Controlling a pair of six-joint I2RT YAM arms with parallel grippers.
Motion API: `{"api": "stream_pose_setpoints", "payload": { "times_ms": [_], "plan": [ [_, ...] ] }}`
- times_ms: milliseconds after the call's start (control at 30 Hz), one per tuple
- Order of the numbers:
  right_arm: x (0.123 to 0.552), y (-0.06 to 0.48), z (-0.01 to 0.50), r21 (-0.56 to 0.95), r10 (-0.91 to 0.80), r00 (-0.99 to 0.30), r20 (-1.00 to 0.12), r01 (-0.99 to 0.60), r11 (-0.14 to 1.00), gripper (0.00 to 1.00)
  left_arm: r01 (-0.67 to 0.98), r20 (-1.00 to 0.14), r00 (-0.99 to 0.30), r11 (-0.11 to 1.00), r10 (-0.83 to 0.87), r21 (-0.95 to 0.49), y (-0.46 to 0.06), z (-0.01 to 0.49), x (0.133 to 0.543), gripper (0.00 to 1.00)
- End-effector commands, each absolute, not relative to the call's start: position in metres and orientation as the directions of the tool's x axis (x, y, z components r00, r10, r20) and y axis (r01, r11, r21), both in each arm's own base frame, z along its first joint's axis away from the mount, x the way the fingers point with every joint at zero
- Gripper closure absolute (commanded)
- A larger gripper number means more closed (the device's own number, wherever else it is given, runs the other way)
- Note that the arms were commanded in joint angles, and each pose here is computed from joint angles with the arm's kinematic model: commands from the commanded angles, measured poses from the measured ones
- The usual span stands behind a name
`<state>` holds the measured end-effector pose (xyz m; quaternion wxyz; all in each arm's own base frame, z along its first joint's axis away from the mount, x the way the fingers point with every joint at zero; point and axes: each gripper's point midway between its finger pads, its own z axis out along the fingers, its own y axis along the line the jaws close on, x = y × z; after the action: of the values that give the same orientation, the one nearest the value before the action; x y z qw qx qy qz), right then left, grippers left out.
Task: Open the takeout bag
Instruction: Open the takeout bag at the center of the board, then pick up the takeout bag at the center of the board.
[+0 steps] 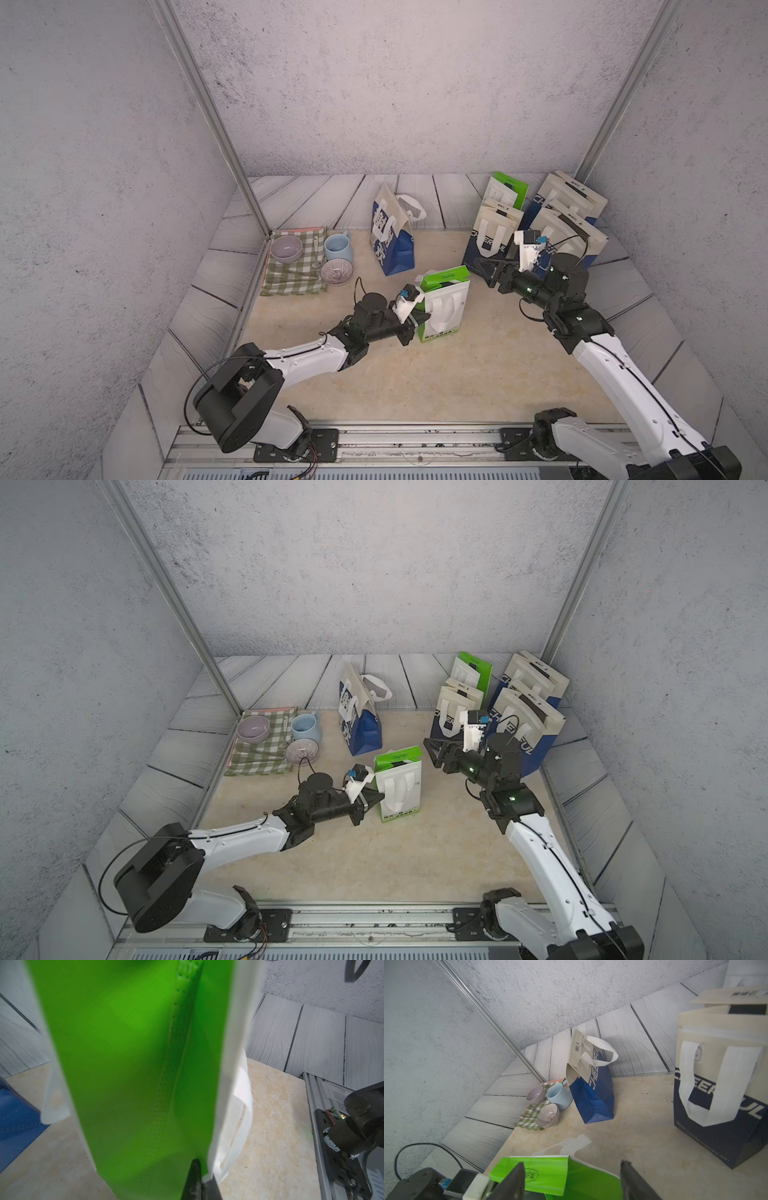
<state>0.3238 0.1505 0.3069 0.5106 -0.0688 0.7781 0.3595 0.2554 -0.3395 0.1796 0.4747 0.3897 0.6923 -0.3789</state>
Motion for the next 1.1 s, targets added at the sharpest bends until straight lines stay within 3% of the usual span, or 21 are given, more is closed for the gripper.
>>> {"api": "stream_pose_setpoints", "payload": {
  "times_ms": [0,300,800,933,1000,1067],
  "plan": [
    [0.313,0.151,0.306,0.453,0.238,-0.427,-0.872,-0.523,0.722,0.28,0.916,-0.960,-0.218,0.375,0.175,-0.140,-0.339,0.193,0.252,1.00],
    [0.277,0.160,0.284,0.433,0.198,-0.412,-0.890,-0.621,0.654,0.27,0.918,-0.957,-0.230,0.365,0.176,-0.153,-0.336,0.192,0.252,1.00],
    [0.275,0.213,0.249,0.400,0.024,-0.460,-0.888,-0.743,0.536,0.26,0.918,-0.953,-0.244,0.358,0.179,-0.168,-0.333,0.193,0.251,1.00],
    [0.275,0.221,0.247,0.393,0.001,-0.459,-0.888,-0.759,0.519,0.39,0.913,-0.951,-0.254,0.368,0.174,-0.177,-0.332,0.196,0.252,1.00],
    [0.275,0.222,0.247,0.394,0.002,-0.458,-0.889,-0.762,0.514,0.54,0.906,-0.950,-0.263,0.383,0.171,-0.182,-0.331,0.200,0.254,1.00],
    [0.277,0.220,0.247,0.381,0.007,-0.445,-0.895,-0.758,0.530,0.72,0.896,-0.947,-0.274,0.403,0.169,-0.187,-0.329,0.203,0.256,0.88]
  ]
}}
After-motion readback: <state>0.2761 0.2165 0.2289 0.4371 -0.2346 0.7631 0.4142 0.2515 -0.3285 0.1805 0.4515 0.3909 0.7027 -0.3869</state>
